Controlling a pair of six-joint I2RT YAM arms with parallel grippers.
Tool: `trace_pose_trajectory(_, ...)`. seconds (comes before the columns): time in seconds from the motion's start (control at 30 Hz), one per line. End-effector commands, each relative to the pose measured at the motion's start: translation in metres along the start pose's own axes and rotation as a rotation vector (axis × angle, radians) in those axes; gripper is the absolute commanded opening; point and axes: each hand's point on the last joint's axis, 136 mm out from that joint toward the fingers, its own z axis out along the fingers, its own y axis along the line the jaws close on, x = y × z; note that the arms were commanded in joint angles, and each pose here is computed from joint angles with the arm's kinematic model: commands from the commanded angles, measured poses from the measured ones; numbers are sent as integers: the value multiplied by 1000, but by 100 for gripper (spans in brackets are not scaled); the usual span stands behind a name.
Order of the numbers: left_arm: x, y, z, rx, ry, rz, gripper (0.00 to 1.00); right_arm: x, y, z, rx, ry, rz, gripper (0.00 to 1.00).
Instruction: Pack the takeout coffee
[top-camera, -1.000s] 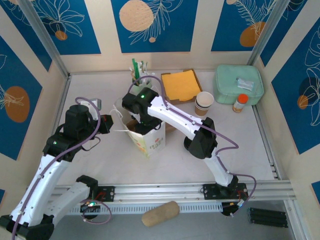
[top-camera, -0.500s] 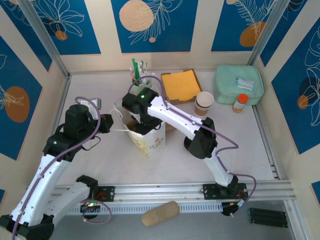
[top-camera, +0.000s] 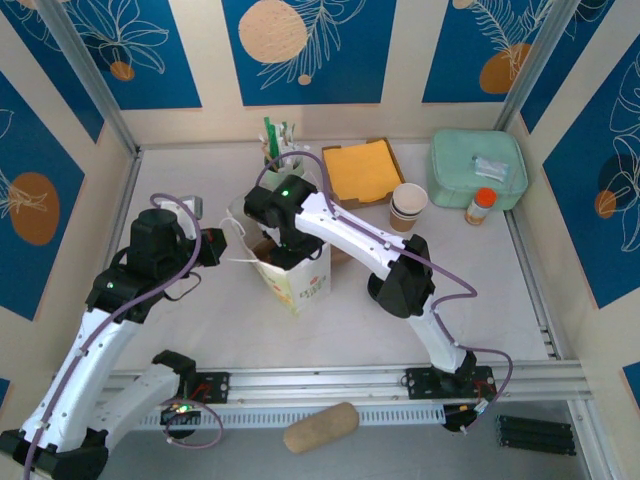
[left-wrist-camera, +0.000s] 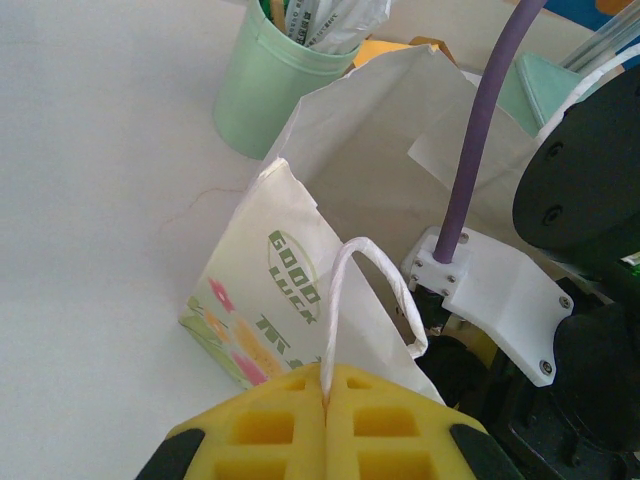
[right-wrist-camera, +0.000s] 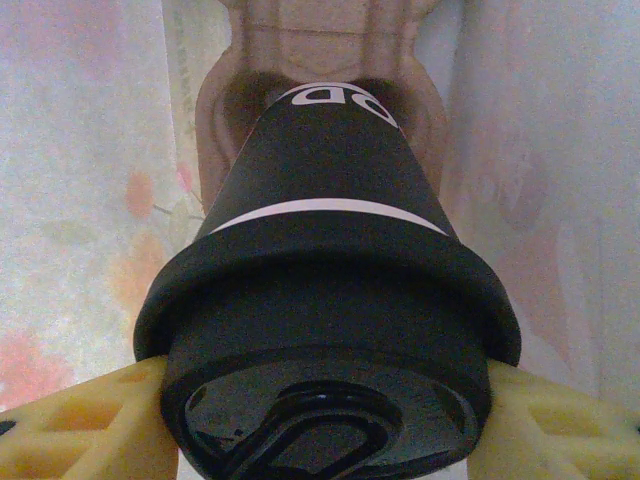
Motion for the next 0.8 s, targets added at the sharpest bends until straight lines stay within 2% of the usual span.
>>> trace_pose_trajectory(0.0,-1,0,0,-4,-9,-8,0,38,-3,7,19,186,-20,43)
trace_pose_trajectory(0.4,0,2,0,-8,-10,-11,0,33,-4,3,37,155,-21,43)
trace_pose_trajectory(0.77,-1,4,-1,-21,-18,-11,0,-6,-2,-68,-4,-173,37,43)
